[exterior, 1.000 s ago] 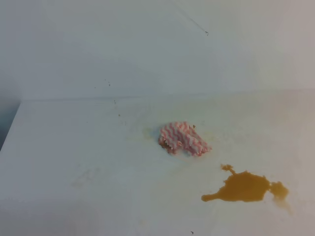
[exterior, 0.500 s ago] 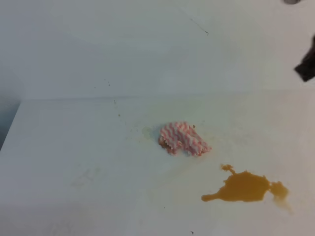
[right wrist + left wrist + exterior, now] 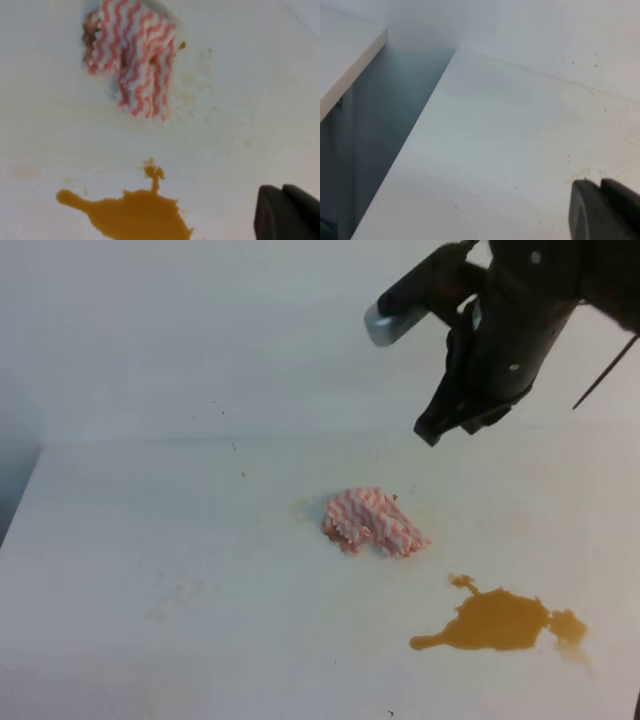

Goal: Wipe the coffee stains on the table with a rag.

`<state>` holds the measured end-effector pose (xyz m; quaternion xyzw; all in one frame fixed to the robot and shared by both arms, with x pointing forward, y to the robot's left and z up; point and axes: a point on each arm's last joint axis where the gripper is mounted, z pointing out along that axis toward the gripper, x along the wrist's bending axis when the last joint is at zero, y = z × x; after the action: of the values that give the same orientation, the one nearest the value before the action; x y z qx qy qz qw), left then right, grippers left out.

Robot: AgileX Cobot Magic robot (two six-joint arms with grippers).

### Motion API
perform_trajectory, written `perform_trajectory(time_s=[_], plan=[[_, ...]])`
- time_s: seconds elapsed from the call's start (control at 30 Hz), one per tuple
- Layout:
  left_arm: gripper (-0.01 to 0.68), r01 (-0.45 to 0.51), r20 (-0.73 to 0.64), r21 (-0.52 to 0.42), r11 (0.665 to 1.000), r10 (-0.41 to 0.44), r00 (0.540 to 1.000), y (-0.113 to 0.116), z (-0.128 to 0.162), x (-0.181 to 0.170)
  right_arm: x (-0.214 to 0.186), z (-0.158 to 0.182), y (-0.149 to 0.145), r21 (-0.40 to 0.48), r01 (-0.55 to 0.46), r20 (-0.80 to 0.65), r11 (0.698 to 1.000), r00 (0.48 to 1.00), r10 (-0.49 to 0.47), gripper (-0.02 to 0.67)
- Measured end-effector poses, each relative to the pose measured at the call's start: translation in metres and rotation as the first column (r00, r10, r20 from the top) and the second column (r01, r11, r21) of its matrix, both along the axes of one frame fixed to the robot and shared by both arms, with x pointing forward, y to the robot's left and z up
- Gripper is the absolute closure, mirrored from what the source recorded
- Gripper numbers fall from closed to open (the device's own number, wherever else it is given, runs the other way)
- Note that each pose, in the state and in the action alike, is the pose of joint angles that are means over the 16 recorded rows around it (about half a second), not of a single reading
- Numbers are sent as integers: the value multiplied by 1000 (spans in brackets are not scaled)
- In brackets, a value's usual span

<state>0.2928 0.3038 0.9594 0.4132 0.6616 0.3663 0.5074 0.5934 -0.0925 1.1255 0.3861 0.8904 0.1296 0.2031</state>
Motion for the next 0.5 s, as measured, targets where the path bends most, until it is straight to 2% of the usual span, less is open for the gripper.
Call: perform_trajectory(time_s=[0.27, 0.5], plan=[[676, 0, 0, 0, 1000, 0, 1000, 0, 0, 0, 26, -62, 20, -40, -6, -132, 999, 991, 0, 651], [676, 0, 0, 0, 1000, 0, 1000, 0, 0, 0, 38, -94, 32, -38, -6, -197, 999, 980, -2, 640]])
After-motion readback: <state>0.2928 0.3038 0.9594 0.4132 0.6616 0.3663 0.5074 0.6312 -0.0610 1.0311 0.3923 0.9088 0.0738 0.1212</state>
